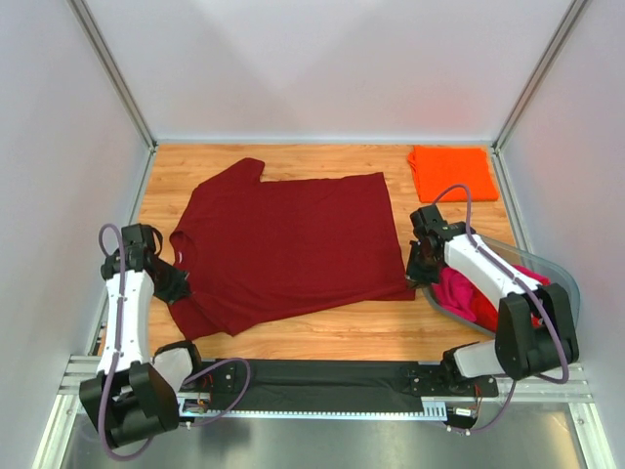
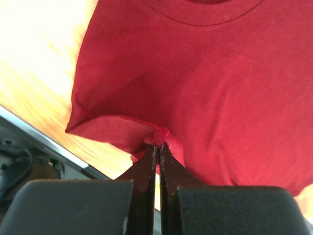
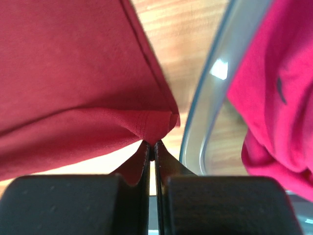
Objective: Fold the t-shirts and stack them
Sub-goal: Fold the tshirt
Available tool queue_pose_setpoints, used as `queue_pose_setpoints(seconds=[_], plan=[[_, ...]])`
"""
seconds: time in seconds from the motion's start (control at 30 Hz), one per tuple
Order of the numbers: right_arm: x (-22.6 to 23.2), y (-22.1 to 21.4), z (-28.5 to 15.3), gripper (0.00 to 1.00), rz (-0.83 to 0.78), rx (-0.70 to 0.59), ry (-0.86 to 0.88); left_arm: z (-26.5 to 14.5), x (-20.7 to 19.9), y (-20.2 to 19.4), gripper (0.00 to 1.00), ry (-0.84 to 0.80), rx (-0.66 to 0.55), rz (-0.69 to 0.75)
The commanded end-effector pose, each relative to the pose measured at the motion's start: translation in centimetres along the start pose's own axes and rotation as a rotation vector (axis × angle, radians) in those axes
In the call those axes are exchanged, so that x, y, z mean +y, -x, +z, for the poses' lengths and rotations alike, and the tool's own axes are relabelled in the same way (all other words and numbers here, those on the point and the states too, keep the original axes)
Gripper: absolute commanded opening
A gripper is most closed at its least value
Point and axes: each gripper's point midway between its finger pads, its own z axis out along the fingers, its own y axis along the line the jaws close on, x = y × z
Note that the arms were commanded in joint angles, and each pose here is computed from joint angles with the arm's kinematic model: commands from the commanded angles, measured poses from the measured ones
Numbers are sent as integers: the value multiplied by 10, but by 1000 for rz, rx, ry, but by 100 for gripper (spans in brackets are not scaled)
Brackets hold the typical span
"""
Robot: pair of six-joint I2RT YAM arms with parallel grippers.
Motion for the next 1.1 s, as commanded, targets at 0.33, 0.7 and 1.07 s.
queue_pose_setpoints(seconds=[0.33,0.7,1.07], plan=[[38,65,0,0,-23,-90,46,4,-29,55,0,83,-24,93],[57,85,18,0,-18,-54,57,33,-64,77,0,57,39,142],[50,100,32,0,2,-45,-8,44,-118,97,0,20,34,339]])
